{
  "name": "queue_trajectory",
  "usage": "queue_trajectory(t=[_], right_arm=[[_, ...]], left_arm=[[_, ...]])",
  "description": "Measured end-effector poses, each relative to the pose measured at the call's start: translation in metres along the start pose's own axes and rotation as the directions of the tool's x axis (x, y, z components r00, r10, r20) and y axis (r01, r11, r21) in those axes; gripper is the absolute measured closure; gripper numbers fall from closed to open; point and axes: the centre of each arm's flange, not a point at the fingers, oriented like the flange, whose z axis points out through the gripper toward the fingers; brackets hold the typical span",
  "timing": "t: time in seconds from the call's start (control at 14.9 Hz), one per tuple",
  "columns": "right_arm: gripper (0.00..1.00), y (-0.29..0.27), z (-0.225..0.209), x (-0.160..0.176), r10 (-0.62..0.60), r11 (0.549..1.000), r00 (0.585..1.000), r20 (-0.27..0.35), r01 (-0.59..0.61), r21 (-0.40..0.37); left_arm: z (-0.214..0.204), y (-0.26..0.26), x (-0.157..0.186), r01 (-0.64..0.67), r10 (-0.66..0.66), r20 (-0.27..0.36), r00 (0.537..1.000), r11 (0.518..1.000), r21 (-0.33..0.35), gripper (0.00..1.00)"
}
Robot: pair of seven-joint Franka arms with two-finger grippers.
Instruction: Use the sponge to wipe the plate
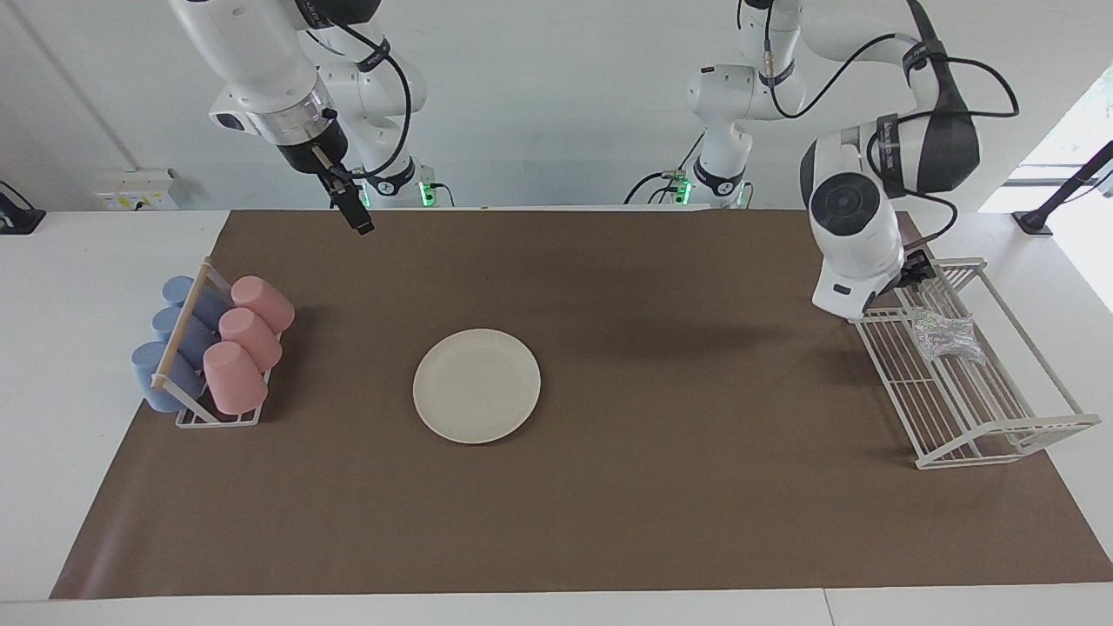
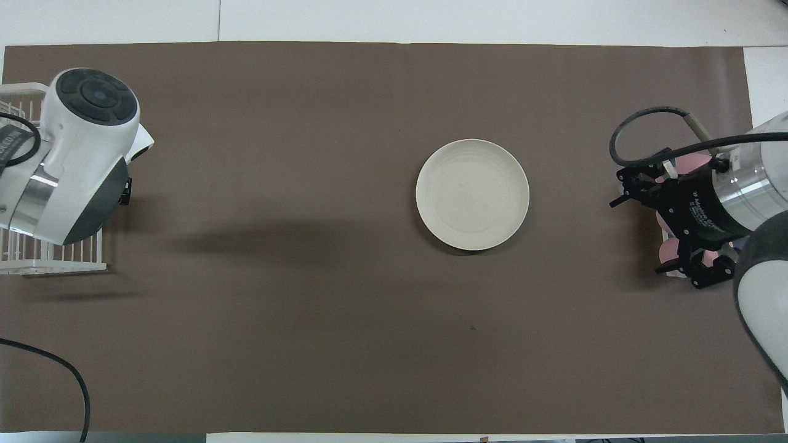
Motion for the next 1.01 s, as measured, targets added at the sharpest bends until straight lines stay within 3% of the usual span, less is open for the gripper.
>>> queue_trajectory(t=[0.27, 0.47, 0.67, 1.01], right_arm=[[0.00, 0.001, -0.001, -0.002, 0.029, 1.000, 1.000, -0.002, -0.029, 0.002], [0.00, -0.004, -0.004, -0.007, 0.143, 0.989, 0.990, -0.007, -0.142, 0.035], [0.00, -0.016, -0.004, -0.037, 0.224, 0.973, 0.975, -0.013, -0.222, 0.069], [0.00, -0.026, -0.007, -0.060, 0.257, 0.959, 0.966, 0.028, -0.259, 0.116]], left_arm=[[0.036, 0.019, 0.021, -0.077, 0.078, 0.005, 0.997, 0.977, 0.199, 0.00], [0.042, 0.019, 0.025, -0.080, 0.082, 0.002, 0.997, 0.973, 0.218, 0.00], [0.043, 0.016, 0.026, -0.075, 0.077, -0.002, 0.997, 0.973, 0.217, 0.04], [0.041, 0.014, 0.028, -0.070, 0.074, -0.011, 0.997, 0.974, 0.216, 0.65]])
